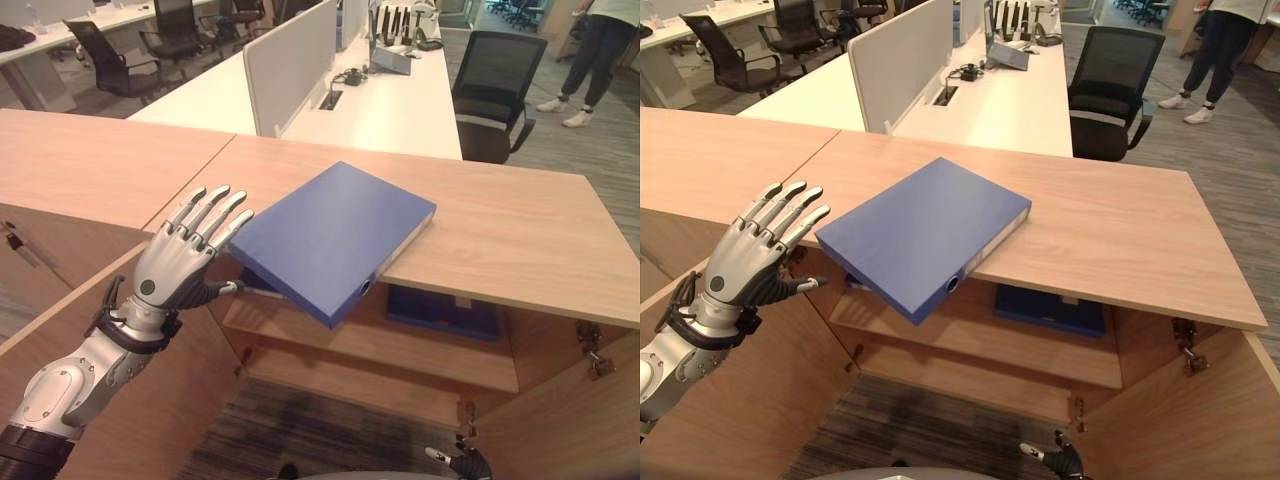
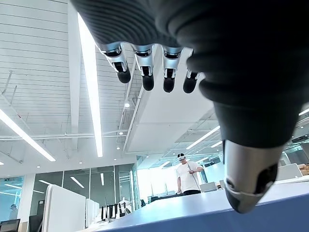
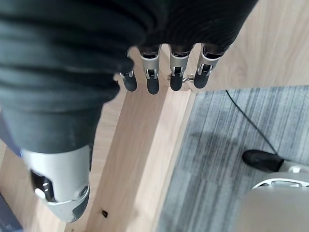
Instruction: Put the empty folder in the office cabinet
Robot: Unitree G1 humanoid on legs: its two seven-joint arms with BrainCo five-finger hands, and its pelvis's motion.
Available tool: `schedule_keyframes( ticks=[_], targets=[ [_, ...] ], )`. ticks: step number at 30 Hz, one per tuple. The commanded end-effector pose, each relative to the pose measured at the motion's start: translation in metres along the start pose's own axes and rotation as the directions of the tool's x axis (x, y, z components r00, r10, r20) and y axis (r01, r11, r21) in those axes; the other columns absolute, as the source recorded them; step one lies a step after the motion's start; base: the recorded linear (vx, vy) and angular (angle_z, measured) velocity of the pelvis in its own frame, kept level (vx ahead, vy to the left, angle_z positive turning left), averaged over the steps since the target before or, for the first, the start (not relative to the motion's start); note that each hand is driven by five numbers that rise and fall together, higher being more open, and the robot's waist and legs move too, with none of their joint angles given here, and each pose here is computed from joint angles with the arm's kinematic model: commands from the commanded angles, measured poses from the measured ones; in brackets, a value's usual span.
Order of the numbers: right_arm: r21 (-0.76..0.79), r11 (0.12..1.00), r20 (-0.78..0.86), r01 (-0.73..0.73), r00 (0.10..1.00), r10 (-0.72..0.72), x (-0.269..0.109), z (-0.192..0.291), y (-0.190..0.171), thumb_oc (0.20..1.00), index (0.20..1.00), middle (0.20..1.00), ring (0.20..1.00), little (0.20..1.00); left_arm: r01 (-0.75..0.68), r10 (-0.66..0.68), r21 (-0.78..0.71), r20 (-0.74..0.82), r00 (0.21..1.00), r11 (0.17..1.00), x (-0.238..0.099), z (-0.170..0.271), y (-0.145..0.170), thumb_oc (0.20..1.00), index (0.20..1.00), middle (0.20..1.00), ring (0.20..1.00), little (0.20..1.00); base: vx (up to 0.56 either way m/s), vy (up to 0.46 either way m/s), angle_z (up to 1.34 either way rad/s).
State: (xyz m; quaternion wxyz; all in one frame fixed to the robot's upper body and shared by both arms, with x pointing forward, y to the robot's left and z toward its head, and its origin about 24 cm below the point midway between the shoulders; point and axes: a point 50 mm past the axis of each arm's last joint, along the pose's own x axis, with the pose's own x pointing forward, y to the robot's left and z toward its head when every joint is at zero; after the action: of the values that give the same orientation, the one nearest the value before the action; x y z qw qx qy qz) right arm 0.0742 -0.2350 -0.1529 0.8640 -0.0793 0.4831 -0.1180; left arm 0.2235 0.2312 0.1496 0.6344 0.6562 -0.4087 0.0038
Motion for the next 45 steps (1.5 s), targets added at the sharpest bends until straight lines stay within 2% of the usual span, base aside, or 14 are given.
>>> schedule_keyframes(
  ticks=[1,9,17,31,45],
  targets=[
    [0.077,0.996,0.072,0.039,0.996,-0.045,0.008,0.024,-0.003,1.000,1.000,1.000,1.000,1.000,-0.062,0.063,-0.022,0.011,0.998,0.998,0.015,-0.003,0.006,1.000,1.000,1.000,1.000,1.000,0.00,0.000,0.00],
    [0.153,0.986,0.033,0.068,0.997,-0.074,0.007,0.016,-0.006,1.000,1.000,1.000,1.000,1.000,-0.031,0.033,-0.063,0.022,0.999,0.997,0.014,0.002,0.001,1.000,1.000,1.000,1.000,1.000,0.01,0.004,-0.03],
    [0.151,0.986,0.015,0.068,0.997,-0.071,0.006,0.012,-0.004,1.000,1.000,1.000,1.000,1.000,-0.003,0.005,-0.079,0.025,1.000,0.997,0.015,0.002,-0.004,1.000,1.000,1.000,1.000,1.000,-0.01,0.000,-0.02],
    [0.172,0.982,-0.004,0.076,0.997,-0.077,0.006,0.009,-0.005,1.000,1.000,1.000,1.000,1.000,0.061,-0.043,-0.134,0.132,0.990,0.989,0.038,0.017,-0.018,1.000,1.000,1.000,1.000,1.000,0.00,-0.005,-0.05],
    [0.228,0.968,-0.007,0.102,0.995,-0.103,0.005,0.008,-0.009,1.000,1.000,1.000,1.000,1.000,0.139,-0.119,-0.151,0.130,0.984,0.979,0.031,0.019,-0.032,1.000,1.000,1.000,1.000,1.000,0.00,-0.001,-0.01]
  ],
)
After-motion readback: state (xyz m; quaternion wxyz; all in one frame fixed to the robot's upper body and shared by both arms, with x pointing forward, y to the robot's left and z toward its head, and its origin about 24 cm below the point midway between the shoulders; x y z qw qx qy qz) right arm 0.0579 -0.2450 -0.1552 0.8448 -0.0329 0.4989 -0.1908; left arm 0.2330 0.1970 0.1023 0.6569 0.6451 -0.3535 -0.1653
